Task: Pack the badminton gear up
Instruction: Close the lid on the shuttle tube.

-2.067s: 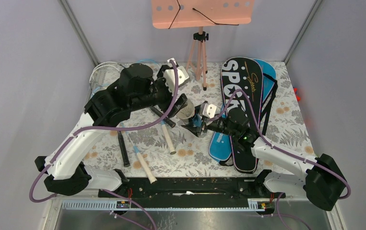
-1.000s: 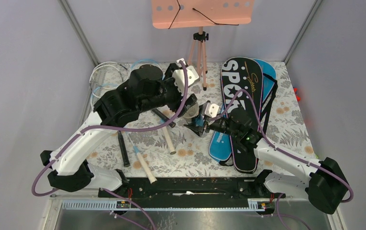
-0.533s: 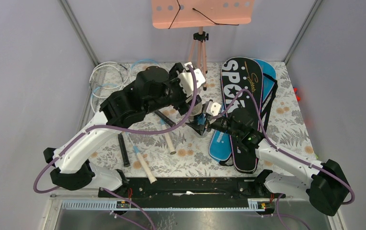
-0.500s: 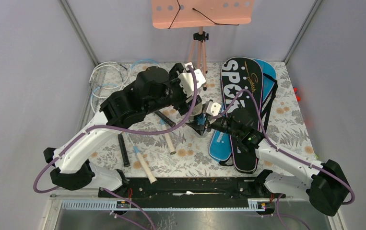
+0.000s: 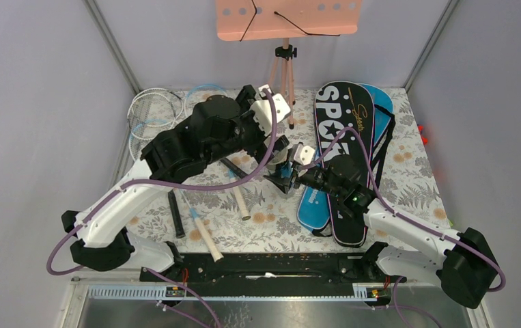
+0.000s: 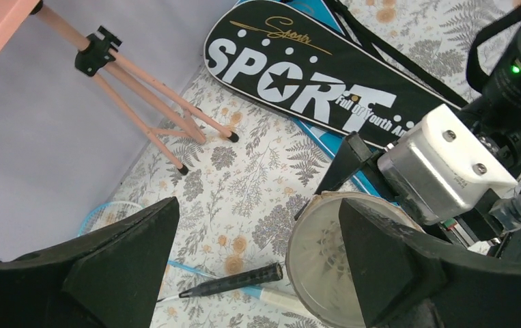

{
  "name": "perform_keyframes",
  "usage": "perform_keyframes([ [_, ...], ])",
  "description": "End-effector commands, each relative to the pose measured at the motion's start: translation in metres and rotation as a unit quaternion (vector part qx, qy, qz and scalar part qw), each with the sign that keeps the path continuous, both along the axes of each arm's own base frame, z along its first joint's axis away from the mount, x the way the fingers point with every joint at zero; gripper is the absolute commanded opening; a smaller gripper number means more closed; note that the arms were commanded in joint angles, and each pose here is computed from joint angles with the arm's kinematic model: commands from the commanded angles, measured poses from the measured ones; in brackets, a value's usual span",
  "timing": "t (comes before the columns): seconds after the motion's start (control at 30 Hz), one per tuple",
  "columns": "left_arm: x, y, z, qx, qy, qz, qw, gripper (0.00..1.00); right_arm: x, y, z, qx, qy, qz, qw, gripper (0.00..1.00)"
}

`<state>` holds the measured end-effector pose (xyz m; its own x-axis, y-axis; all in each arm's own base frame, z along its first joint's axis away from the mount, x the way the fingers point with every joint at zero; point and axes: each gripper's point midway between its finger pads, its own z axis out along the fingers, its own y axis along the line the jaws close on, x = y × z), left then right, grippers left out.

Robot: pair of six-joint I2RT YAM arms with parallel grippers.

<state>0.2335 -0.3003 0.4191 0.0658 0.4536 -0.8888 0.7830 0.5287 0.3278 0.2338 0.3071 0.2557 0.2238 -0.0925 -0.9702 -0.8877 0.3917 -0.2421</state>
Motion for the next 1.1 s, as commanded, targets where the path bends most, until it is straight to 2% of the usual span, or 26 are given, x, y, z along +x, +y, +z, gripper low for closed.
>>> perform_keyframes([
  [0.0, 0.001, 0.022, 0.045, -0.102, -0.020, 0.058, 0.993, 0.99, -0.004, 0.003, 0.043, 0.064, -0.026, -0.001, 0.998, 0.41],
  [0.03, -0.002, 0.032, 0.066, -0.142, -0.038, 0.068, 0.987, 0.99, -0.005, 0.003, 0.045, 0.068, -0.024, -0.001, 0.997, 0.41],
  [0.17, -0.008, 0.065, 0.097, -0.234, -0.066, 0.109, 0.964, 0.99, -0.002, -0.001, 0.054, 0.093, -0.007, -0.018, 0.996, 0.42],
  [0.33, -0.012, 0.114, 0.098, -0.309, -0.095, 0.177, 0.930, 0.99, 0.008, -0.011, 0.071, 0.131, 0.055, -0.067, 0.988, 0.42],
  [0.4, -0.014, 0.131, 0.090, -0.325, -0.099, 0.202, 0.919, 0.99, 0.016, -0.017, 0.073, 0.144, 0.102, -0.104, 0.979, 0.42],
  [0.6, -0.002, 0.159, 0.034, -0.340, -0.094, 0.292, 0.889, 0.99, 0.051, -0.044, 0.060, 0.143, 0.222, -0.249, 0.932, 0.43],
  [0.73, 0.009, 0.168, 0.010, -0.351, -0.082, 0.354, 0.863, 0.99, 0.070, -0.045, 0.036, 0.137, 0.312, -0.259, 0.904, 0.43],
  [0.8, 0.014, 0.165, 0.001, -0.382, -0.067, 0.367, 0.845, 0.99, 0.084, -0.045, 0.026, 0.150, 0.354, -0.255, 0.887, 0.43],
  [0.9, 0.027, 0.153, -0.027, -0.352, -0.044, 0.371, 0.858, 0.99, 0.110, -0.049, 0.000, 0.128, 0.400, -0.266, 0.868, 0.43],
  [1.0, 0.054, 0.148, -0.067, -0.314, 0.010, 0.388, 0.867, 0.99, 0.133, -0.049, -0.024, 0.109, 0.440, -0.267, 0.850, 0.44],
  [1.07, 0.076, 0.153, -0.100, -0.298, 0.057, 0.406, 0.862, 0.99, 0.147, -0.043, -0.043, 0.102, 0.475, -0.258, 0.835, 0.44],
])
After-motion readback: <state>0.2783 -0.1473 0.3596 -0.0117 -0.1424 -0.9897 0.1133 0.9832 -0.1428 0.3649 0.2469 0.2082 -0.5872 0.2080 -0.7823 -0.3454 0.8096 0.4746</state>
